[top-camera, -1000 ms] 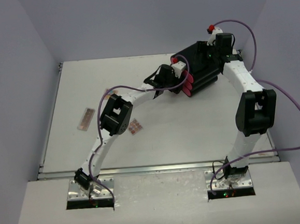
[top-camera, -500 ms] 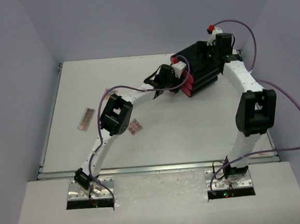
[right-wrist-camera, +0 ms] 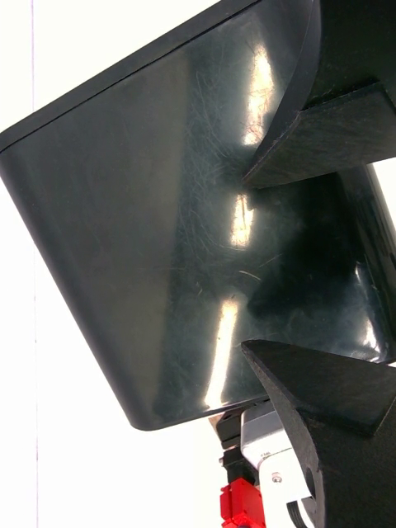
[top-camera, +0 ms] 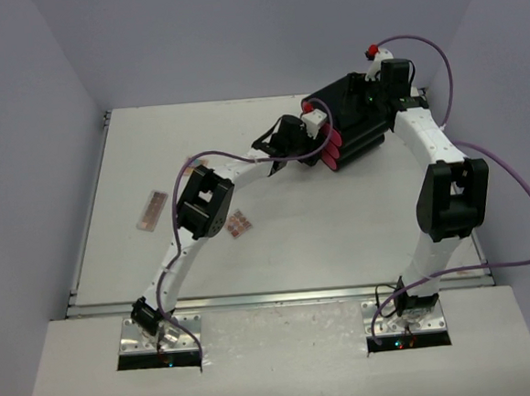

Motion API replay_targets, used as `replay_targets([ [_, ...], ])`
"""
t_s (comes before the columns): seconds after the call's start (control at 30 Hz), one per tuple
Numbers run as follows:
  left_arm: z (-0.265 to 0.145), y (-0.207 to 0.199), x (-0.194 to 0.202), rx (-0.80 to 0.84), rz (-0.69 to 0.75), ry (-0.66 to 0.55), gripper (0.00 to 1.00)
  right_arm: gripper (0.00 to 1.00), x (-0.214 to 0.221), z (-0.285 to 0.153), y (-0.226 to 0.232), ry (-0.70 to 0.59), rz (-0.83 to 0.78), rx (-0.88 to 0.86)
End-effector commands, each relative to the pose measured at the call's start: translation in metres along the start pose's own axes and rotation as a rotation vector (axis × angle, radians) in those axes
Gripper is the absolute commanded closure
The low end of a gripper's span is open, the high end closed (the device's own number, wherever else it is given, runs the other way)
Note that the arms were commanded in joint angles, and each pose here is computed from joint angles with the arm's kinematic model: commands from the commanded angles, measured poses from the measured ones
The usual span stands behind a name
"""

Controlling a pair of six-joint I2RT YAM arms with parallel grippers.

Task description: Organize the makeup

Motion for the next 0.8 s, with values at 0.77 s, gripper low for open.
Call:
replay_targets([
  [0.77,-0.008,0.014,-0.024,0.040,0.076,-0.201,0.49,0.23,0.043,-0.011,-0.001,0.195,0.048,0.018],
])
Point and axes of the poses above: each gripper's point midway between its finger pads, its own z axis out along the fingers, its own y axis along the line the jaws close on, x = y × z, the point moved 7 cm from there along -z, back along the fingers, and after that the axes turned 7 degrees about -z, right-handed, at the moved point
